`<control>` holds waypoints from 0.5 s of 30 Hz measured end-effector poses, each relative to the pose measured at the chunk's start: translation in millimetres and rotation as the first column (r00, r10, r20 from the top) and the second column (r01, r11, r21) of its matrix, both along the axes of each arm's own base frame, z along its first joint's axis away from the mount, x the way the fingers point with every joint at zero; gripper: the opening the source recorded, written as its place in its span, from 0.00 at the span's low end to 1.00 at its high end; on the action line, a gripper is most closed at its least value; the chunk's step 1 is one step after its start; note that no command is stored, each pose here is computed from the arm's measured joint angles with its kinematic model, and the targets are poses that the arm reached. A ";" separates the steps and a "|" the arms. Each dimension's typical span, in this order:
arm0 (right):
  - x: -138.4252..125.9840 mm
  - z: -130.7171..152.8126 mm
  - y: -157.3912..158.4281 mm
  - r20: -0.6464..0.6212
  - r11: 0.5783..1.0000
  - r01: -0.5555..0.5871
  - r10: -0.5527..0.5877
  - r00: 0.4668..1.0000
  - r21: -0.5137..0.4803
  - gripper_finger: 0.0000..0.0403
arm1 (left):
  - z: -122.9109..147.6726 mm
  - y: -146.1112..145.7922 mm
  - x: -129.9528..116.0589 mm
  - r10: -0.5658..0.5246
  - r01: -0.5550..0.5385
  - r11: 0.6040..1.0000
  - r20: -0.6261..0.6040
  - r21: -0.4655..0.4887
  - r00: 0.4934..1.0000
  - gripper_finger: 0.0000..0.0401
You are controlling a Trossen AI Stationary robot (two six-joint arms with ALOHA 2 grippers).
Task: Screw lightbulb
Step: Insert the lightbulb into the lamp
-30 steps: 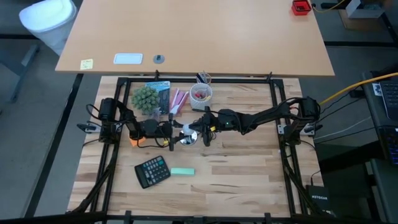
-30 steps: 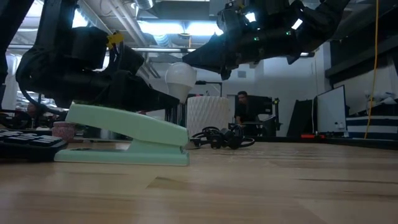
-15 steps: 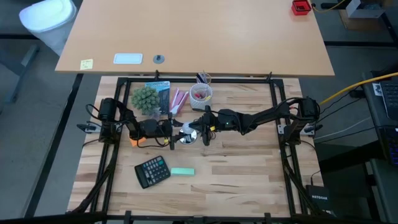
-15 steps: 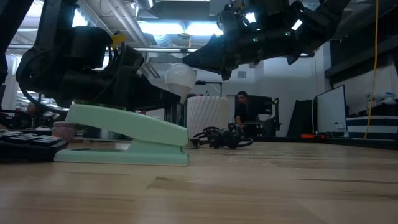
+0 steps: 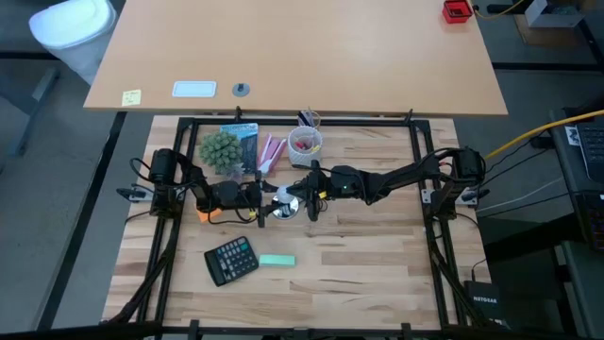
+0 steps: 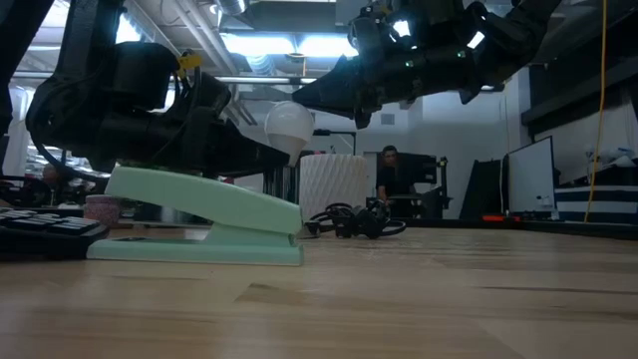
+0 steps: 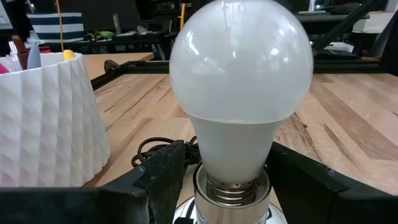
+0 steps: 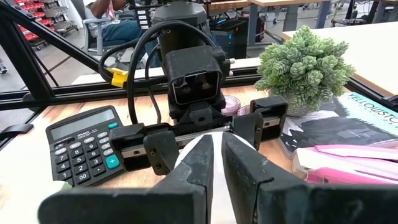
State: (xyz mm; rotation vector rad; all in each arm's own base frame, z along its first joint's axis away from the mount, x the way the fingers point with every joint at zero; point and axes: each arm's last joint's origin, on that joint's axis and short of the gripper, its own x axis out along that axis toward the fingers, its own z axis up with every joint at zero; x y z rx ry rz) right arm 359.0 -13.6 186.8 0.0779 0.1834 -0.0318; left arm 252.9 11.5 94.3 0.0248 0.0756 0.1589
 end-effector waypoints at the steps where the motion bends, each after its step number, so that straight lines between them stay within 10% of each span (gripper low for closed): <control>1: 0.0 0.0 0.0 0.000 1.000 0.000 0.000 1.000 0.000 0.10 | -0.2 0.0 0.2 -0.001 0.001 1.000 -0.004 0.006 1.000 0.53; 15: -0.1 -0.1 -0.1 -0.003 1.000 0.000 0.000 1.000 0.000 0.10 | -1.9 -0.7 -5.5 0.005 -0.004 0.995 0.000 -0.101 1.000 0.53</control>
